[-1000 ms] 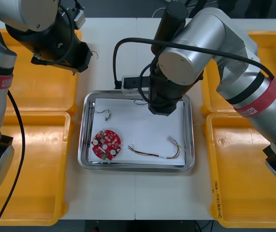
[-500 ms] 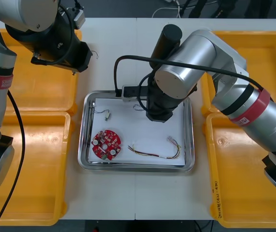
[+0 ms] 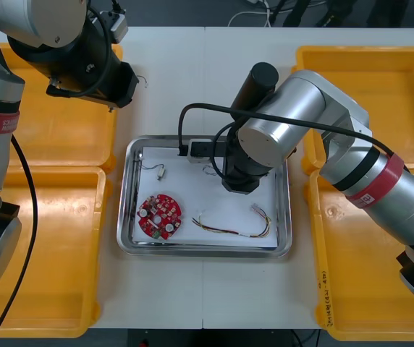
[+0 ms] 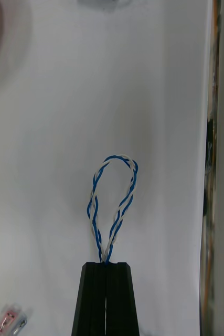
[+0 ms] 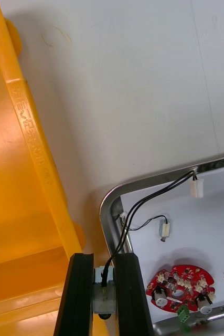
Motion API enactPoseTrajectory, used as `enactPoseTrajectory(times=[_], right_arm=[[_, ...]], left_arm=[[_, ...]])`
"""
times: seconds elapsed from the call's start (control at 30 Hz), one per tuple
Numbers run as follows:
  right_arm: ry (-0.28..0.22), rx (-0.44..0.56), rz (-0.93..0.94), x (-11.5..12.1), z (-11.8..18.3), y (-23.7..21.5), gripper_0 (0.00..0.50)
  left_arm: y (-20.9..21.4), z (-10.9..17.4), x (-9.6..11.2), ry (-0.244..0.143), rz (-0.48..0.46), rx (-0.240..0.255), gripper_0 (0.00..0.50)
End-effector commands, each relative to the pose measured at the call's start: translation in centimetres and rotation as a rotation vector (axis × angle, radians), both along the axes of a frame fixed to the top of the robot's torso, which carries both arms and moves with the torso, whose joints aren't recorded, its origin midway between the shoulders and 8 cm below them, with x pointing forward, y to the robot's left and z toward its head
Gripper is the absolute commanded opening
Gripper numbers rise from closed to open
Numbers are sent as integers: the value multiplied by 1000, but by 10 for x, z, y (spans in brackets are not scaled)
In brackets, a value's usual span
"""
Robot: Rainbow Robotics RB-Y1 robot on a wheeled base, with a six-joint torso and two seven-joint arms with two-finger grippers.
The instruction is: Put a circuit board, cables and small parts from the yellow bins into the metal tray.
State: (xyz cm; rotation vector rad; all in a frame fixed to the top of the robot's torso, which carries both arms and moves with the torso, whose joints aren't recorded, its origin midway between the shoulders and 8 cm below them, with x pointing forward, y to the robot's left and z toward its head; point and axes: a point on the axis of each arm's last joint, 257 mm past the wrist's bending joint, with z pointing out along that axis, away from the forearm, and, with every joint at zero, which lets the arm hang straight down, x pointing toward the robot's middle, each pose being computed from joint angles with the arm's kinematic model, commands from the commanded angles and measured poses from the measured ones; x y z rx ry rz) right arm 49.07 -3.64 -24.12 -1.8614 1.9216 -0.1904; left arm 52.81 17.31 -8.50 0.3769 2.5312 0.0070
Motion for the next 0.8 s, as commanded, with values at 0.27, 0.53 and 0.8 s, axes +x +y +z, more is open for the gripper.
enactPoseTrajectory(times=[0.27,0.53,0.8], right_arm=[[-25,-4,43,-2,-3,9,415],[-25,-3,36,-2,-3,8,500],[-22,-3,14,0,11,3,500]], left_arm=[[-10,4,-5,-20,15,-22,0],[-10,4,-5,-19,20,-27,0],[-11,4,-5,-16,28,-37,0]])
